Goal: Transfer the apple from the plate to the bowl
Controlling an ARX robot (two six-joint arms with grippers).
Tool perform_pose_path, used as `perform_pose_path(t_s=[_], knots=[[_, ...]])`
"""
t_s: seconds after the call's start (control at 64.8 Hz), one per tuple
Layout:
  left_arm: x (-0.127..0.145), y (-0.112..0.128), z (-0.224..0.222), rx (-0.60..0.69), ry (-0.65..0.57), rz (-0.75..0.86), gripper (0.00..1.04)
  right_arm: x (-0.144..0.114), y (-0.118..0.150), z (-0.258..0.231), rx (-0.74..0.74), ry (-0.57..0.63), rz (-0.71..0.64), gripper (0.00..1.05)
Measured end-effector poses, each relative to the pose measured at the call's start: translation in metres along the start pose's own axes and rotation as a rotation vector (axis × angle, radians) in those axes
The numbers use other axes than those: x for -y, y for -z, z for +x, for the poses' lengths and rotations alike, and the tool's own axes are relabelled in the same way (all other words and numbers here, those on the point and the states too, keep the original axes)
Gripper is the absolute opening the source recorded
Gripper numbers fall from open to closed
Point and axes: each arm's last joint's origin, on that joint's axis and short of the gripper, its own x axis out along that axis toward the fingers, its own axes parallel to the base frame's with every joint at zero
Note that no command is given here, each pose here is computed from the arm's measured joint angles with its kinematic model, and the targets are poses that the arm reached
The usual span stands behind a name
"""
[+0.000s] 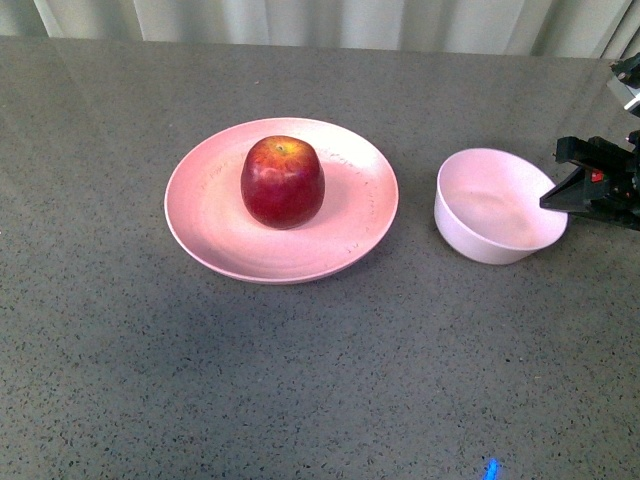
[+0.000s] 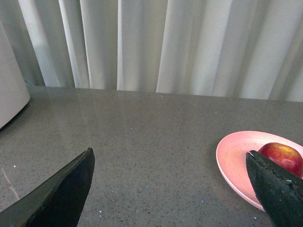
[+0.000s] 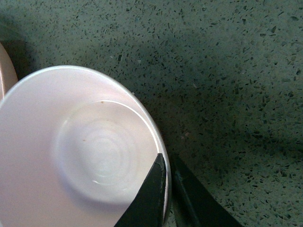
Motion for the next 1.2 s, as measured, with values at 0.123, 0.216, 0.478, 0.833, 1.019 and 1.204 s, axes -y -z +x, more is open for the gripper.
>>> perform_pose_path(t_s=[0.123,0.216,0.478,0.833,1.019,1.204], knots=[[0.0,0.0,0.0,0.0,0.0,0.0,0.96,0.0,0.0,0.0,-0.004,-0.003,0.001,0.43],[0.0,0.0,0.0,0.0,0.0,0.0,0.96,-0.001,-0.002,-0.002,0.003,-0.008,0.001,0.57],[0.0,0.0,0.0,0.0,0.0,0.0,0.96,-0.003,-0.028,-0.061,0.234,-0.019,-0.054,0.97],[0.0,0.0,0.0,0.0,0.0,0.0,0.96,-0.012,0.015,-0.171,0.888,0.226,-0.269,0.61],[0.0,0.0,0.0,0.0,0.0,0.0,0.96,-0.019,0.053,-0.172,0.867,0.23,-0.278,0.29],[0.0,0.0,0.0,0.0,0.0,0.0,0.96,-0.024,0.078,-0.179,0.875,0.237,-0.28,0.02]])
